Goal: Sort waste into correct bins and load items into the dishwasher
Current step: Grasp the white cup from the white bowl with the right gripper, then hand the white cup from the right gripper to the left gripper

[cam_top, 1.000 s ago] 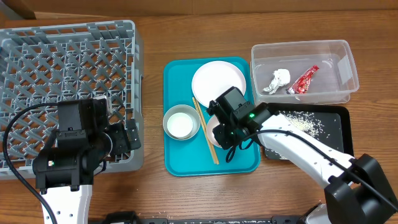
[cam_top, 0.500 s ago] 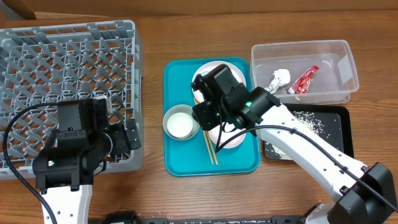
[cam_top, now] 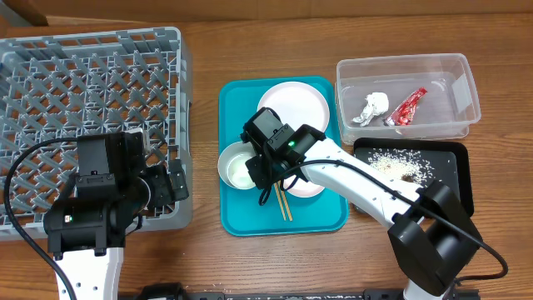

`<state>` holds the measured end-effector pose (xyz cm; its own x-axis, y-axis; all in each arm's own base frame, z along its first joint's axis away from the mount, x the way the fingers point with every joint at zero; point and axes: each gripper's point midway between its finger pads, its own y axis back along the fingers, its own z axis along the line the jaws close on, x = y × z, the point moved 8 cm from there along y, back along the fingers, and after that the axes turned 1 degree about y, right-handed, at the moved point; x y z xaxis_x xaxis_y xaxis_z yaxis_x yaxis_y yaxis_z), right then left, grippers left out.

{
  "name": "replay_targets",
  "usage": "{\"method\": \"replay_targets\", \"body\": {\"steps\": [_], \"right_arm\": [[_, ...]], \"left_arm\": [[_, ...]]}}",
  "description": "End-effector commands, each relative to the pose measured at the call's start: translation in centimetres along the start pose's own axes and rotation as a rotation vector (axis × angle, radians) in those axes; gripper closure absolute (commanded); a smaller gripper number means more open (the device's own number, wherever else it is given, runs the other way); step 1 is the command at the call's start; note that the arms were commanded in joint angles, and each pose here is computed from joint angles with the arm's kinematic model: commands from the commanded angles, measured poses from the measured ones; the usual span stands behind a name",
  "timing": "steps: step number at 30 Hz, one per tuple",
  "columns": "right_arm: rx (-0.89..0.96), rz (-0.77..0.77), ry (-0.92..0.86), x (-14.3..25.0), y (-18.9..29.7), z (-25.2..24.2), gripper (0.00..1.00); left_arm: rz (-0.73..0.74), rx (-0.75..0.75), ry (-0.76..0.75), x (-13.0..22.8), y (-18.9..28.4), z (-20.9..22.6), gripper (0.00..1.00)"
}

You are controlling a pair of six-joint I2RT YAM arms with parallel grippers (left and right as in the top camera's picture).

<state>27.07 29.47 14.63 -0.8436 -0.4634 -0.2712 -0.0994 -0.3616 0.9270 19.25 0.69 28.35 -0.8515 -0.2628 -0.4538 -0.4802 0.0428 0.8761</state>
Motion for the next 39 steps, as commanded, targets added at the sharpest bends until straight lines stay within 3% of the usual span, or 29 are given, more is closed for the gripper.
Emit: {"method": "replay_targets", "body": {"steps": [1,3,7,11,15,24,33,39], "right_arm": [[0.062,-0.055,-0.021,-1.0,1.0,-0.5,0.91],[0.078,-0.07,-0.027,-1.5,1.9,-0.7,0.96],[0.083,-0.128,-0.058,-3.1,5.3,-1.4,0.96],[0.065,-0.275,-0.17,-4.6,10.8,-2.9,0.96],[-0.115,-0.355,-0.258,-4.2,16.5,-5.9,0.96],[-0.631,-0.288,-0.225,-2.5,19.7,-8.1,0.96],[-0.927,-0.281,-0.137,-2.0,21.8,-6.5,0.96],[-1.037,-0.25,-0.096,-1.8,22.2,-5.1,0.96]], "left_arm": [[-0.021,0.002,-0.001,-0.4,0.5,0.0,0.0],[-0.02,0.002,-0.001,-0.4,0.5,0.0,0.0],[-0.023,0.003,-0.001,-0.5,0.5,0.0,0.0],[-0.027,0.042,-0.003,-0.6,0.4,-0.4,0.0],[0.006,0.265,-0.02,-1.2,-0.5,-2.5,0.0],[-0.042,0.925,-0.307,-3.5,-0.3,-7.7,0.0],[-0.122,1.272,-0.451,-5.4,0.3,-10.5,0.0],[-0.17,1.347,-0.593,-5.2,0.9,-13.1,0.0]]}}
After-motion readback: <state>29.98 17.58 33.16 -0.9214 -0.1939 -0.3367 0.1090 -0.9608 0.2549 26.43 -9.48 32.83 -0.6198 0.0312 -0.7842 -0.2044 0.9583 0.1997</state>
